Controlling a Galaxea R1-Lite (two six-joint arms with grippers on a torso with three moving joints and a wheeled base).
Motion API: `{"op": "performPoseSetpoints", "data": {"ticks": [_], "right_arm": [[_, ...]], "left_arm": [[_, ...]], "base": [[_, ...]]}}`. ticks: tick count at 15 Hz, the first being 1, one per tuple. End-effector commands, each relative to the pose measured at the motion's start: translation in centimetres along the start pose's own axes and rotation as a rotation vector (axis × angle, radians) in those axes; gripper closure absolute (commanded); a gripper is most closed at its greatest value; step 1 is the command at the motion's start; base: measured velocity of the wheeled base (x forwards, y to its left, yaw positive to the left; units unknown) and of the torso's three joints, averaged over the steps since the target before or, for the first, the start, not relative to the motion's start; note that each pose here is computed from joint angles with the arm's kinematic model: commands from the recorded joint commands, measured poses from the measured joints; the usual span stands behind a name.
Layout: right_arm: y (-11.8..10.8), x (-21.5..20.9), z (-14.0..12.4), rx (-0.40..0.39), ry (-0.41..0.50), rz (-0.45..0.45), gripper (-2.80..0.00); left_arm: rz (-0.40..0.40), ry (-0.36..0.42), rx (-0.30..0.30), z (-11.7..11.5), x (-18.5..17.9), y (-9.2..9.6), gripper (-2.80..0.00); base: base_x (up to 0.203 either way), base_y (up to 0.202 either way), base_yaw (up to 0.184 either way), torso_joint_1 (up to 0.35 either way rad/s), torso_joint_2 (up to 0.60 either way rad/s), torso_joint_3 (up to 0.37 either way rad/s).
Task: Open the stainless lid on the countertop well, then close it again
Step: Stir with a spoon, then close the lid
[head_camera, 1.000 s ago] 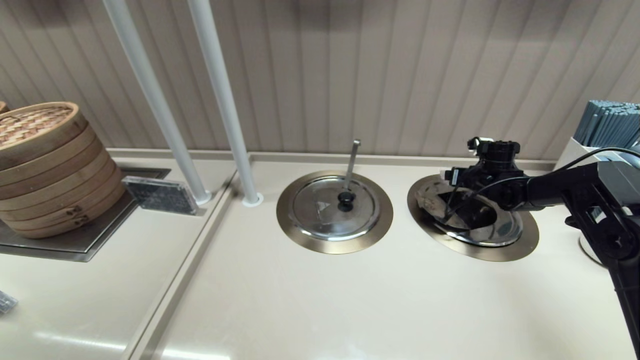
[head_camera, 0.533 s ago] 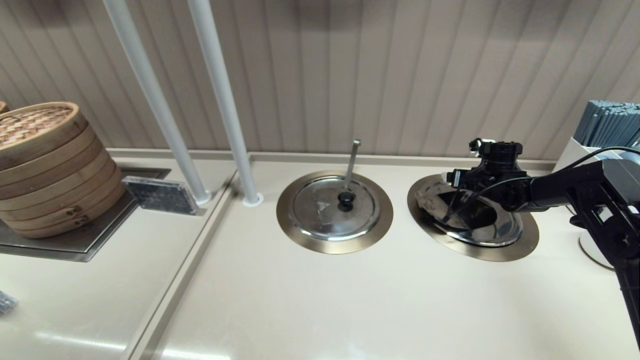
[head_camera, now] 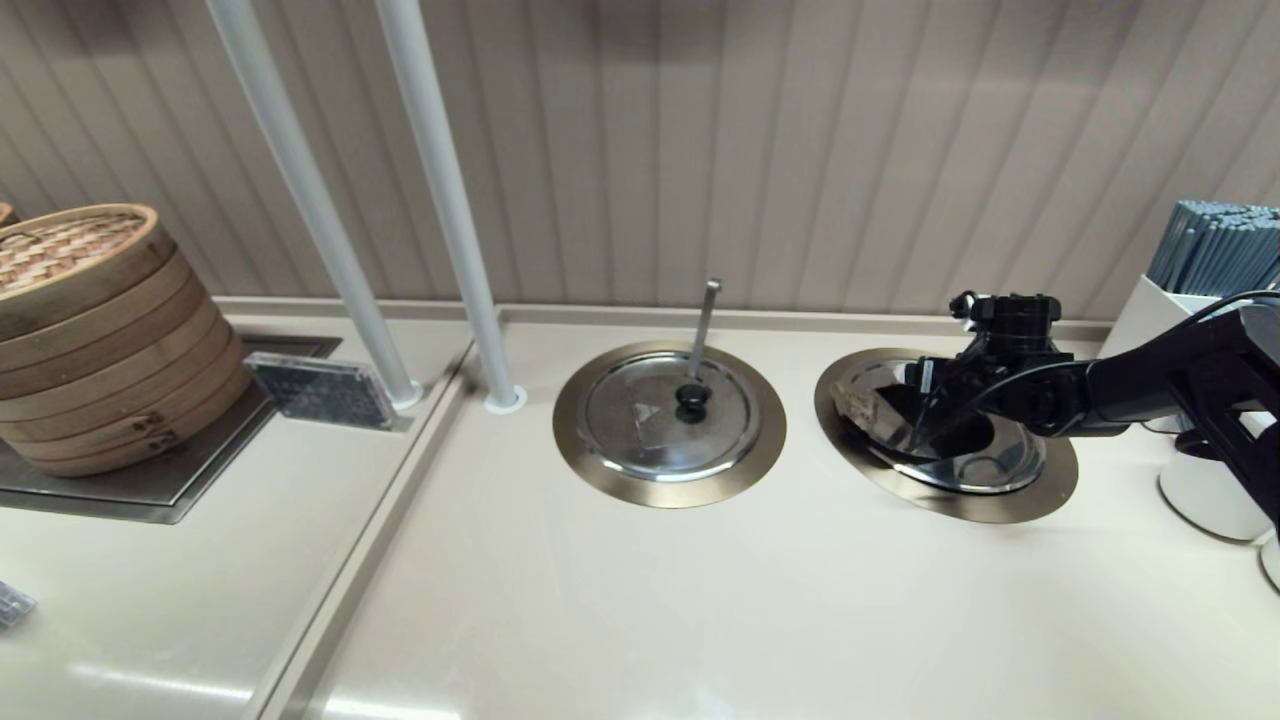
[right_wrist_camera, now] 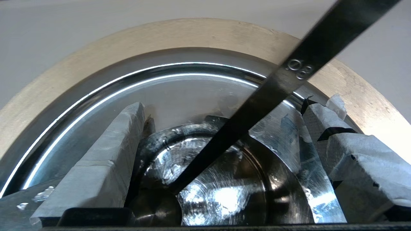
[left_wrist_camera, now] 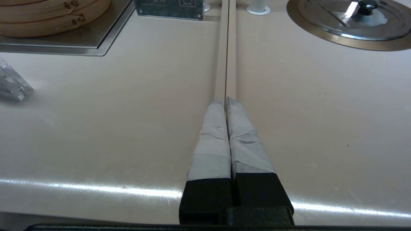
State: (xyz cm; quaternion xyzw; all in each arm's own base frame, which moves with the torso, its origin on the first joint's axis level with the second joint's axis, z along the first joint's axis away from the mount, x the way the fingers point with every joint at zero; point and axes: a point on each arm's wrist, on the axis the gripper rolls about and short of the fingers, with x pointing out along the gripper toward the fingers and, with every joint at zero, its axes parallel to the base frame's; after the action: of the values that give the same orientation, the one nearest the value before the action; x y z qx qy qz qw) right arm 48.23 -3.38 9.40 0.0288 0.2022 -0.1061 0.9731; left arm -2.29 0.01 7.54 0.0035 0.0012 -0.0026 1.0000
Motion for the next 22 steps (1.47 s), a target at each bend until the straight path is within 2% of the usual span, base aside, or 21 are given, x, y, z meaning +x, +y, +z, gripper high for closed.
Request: {"op": "performPoseSetpoints", "data": {"ticks": [1, 4, 7, 9, 11, 12, 13, 14, 15, 16, 17, 18, 19, 22], "right_arm": [[-0.5, -0.4, 0.3, 0.006, 0.011, -0.03, -2.8], [-1.1, -2.8, 1.9, 0.057, -0.005, -0.034, -2.8], [-1.3, -7.9, 4.9, 0.091, -0.061, 0.007, -2.8], [-1.0, -13.1, 7.0, 0.113, -0.122, 0.071, -2.8], [-0.2, -19.1, 7.1, 0.1, -0.152, 0.165, -2.8], [0.2, -22.2, 6.7, 0.07, -0.166, 0.218, -2.8], [0.5, -24.8, 5.7, 0.01, -0.172, 0.262, -2.8], [0.9, -27.1, 4.4, -0.084, -0.176, 0.299, -2.8], [1.2, -28.9, 2.8, -0.223, -0.173, 0.325, -2.8], [1.5, -30.3, 1.7, -0.359, -0.18, 0.326, -2.8], [1.8, -31.4, 0.4, -0.44, -0.16, 0.317, -2.8], [1.9, -32.0, -1.3, -0.52, -0.094, 0.306, -2.8], [1.7, -32.0, -2.4, -0.592, -0.027, 0.298, -2.8], [2.0, -30.8, -3.4, -0.652, 0.043, 0.264, -2.8]], "left_arm": [[0.001, 0.0, 0.0, 0.0, 0.0, 0.0, 0.0], [0.001, -0.001, -0.001, 0.0, 0.0, 0.0, 0.0], [0.001, -0.001, 0.001, 0.0, 0.0, 0.0, 0.0], [0.001, -0.001, 0.001, 0.0, 0.0, 0.0, 0.0], [0.001, -0.001, 0.001, 0.0, 0.0, 0.0, 0.0], [0.001, -0.001, 0.001, 0.0, 0.0, 0.0, 0.0], [0.001, -0.001, -0.001, 0.0, 0.0, 0.0, 0.0], [0.001, -0.001, 0.0, 0.0, 0.0, 0.0, 0.0], [0.001, -0.001, -0.001, 0.0, 0.0, 0.0, 0.0], [0.001, 0.0, 0.0, 0.0, 0.0, 0.0, 0.0], [0.001, -0.001, -0.001, 0.0, 0.0, 0.0, 0.0], [0.001, -0.001, 0.001, 0.0, 0.0, 0.0, 0.0], [0.001, -0.001, -0.001, 0.0, 0.0, 0.0, 0.0], [0.001, -0.001, -0.001, 0.0, 0.0, 0.0, 0.0]], "base": [[0.0, 0.0, 0.0, 0.0, 0.0, 0.0], [0.0, 0.0, 0.0, 0.0, 0.0, 0.0], [0.0, 0.0, 0.0, 0.0, 0.0, 0.0], [0.0, 0.0, 0.0, 0.0, 0.0, 0.0], [0.0, 0.0, 0.0, 0.0, 0.0, 0.0], [0.0, 0.0, 0.0, 0.0, 0.0, 0.0], [0.0, 0.0, 0.0, 0.0, 0.0, 0.0], [0.0, 0.0, 0.0, 0.0, 0.0, 0.0], [0.0, 0.0, 0.0, 0.0, 0.0, 0.0], [0.0, 0.0, 0.0, 0.0, 0.0, 0.0], [0.0, 0.0, 0.0, 0.0, 0.0, 0.0], [0.0, 0.0, 0.0, 0.0, 0.0, 0.0], [0.0, 0.0, 0.0, 0.0, 0.0, 0.0], [0.0, 0.0, 0.0, 0.0, 0.0, 0.0]]}}
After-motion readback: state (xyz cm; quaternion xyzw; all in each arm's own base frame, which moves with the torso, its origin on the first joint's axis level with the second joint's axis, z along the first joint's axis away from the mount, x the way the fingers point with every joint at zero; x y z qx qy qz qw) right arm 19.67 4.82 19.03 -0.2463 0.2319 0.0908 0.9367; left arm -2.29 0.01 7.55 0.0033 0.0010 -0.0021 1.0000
